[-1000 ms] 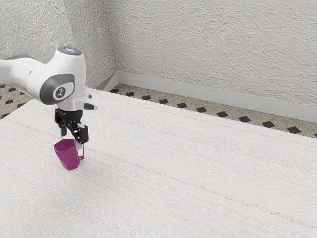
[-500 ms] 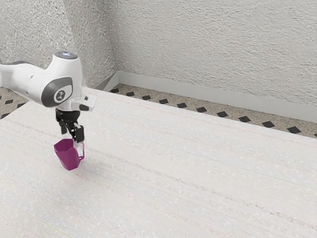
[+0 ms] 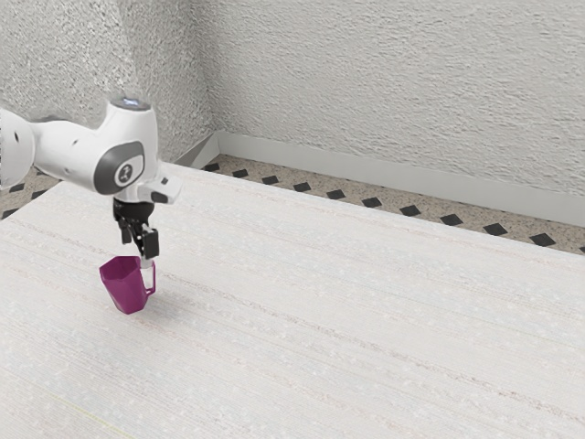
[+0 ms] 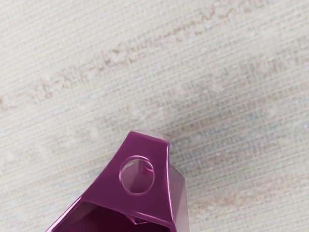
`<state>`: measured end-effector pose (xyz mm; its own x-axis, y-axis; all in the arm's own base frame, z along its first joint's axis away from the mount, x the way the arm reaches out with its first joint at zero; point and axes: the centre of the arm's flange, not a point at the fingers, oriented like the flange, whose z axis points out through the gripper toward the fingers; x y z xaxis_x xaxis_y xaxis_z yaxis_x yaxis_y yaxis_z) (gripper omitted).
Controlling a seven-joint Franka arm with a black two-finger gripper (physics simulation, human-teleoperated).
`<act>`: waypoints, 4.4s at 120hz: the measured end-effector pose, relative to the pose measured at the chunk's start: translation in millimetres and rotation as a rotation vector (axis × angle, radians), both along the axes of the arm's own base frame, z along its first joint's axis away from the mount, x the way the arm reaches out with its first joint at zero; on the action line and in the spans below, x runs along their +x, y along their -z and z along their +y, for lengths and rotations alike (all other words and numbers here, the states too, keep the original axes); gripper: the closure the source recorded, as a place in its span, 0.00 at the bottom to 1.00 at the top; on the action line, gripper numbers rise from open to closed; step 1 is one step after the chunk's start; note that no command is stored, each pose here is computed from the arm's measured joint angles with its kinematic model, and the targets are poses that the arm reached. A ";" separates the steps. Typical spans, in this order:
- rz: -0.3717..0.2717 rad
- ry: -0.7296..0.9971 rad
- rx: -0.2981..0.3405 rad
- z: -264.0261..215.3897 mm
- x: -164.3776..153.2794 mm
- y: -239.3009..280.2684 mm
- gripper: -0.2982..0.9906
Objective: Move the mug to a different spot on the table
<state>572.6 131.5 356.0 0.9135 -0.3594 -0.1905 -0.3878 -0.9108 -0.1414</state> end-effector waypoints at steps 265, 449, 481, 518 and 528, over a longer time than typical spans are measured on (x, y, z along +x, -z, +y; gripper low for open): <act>-0.002 0.323 -0.046 25.4 18.9 64.8 0.68; 0.295 0.164 0.053 -127.4 103.2 80.2 0.84; 0.262 0.158 0.053 -152.5 120.3 87.7 0.84; 0.239 0.135 0.050 -161.6 130.8 92.5 0.84; 0.235 0.129 0.047 -164.6 132.1 93.2 0.84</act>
<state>704.7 -33.1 262.8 0.7897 -0.4557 -0.4108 -0.5273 -0.8464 -0.0747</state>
